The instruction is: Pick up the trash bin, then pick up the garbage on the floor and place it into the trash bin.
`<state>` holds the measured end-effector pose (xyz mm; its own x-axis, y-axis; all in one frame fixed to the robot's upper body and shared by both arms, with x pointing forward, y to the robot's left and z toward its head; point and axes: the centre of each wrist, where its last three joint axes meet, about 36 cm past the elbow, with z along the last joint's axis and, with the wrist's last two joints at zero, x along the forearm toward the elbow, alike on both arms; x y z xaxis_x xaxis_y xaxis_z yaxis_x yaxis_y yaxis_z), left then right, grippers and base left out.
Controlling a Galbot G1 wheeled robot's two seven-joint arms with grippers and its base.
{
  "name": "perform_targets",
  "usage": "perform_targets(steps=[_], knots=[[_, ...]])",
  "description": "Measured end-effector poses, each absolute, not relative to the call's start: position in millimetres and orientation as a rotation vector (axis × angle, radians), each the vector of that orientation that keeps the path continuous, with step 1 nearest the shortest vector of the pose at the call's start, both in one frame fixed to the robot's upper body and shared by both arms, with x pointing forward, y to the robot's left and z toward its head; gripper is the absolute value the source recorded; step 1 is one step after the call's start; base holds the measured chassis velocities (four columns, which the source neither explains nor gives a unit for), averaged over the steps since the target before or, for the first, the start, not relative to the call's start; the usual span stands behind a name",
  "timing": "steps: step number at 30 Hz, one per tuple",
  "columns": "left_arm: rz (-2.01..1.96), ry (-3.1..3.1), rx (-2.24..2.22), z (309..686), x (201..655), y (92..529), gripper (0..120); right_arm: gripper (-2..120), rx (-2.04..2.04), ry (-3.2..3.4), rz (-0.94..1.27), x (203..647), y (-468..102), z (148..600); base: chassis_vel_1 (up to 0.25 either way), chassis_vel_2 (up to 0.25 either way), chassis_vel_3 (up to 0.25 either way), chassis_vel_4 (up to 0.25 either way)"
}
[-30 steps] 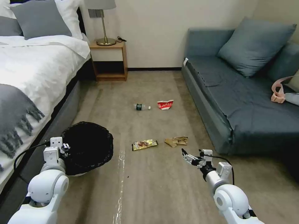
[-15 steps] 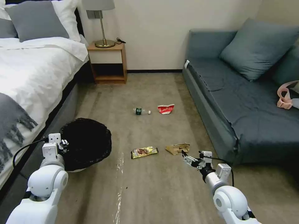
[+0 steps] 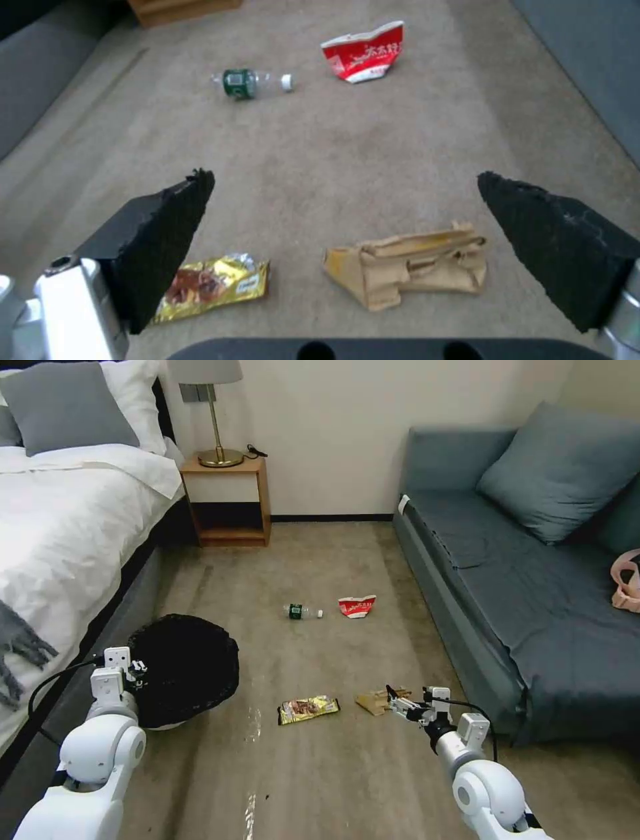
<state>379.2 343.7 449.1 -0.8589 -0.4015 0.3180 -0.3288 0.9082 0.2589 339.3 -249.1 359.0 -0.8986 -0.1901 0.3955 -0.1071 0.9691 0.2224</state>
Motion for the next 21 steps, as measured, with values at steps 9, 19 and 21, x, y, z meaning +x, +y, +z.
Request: perform_targets(steps=[9,19,21], knots=[[-0.274,-2.701,0.543,447.7,378.0,346.1,4,100,0.221,-2.685,-0.266,338.9,-246.7,355.9,-0.127,0.124,0.138,-0.122],[-0.269,-2.699,0.544,444.5,377.8,346.7,4,100,0.235,-2.682,-0.256,337.6,-245.7,351.3,-0.113,0.118,0.119,-0.132],[-0.268,-2.7,0.545,444.7,378.0,346.7,4,100,0.239,-2.682,-0.252,337.7,-245.4,349.8,-0.096,0.117,0.113,-0.088]])
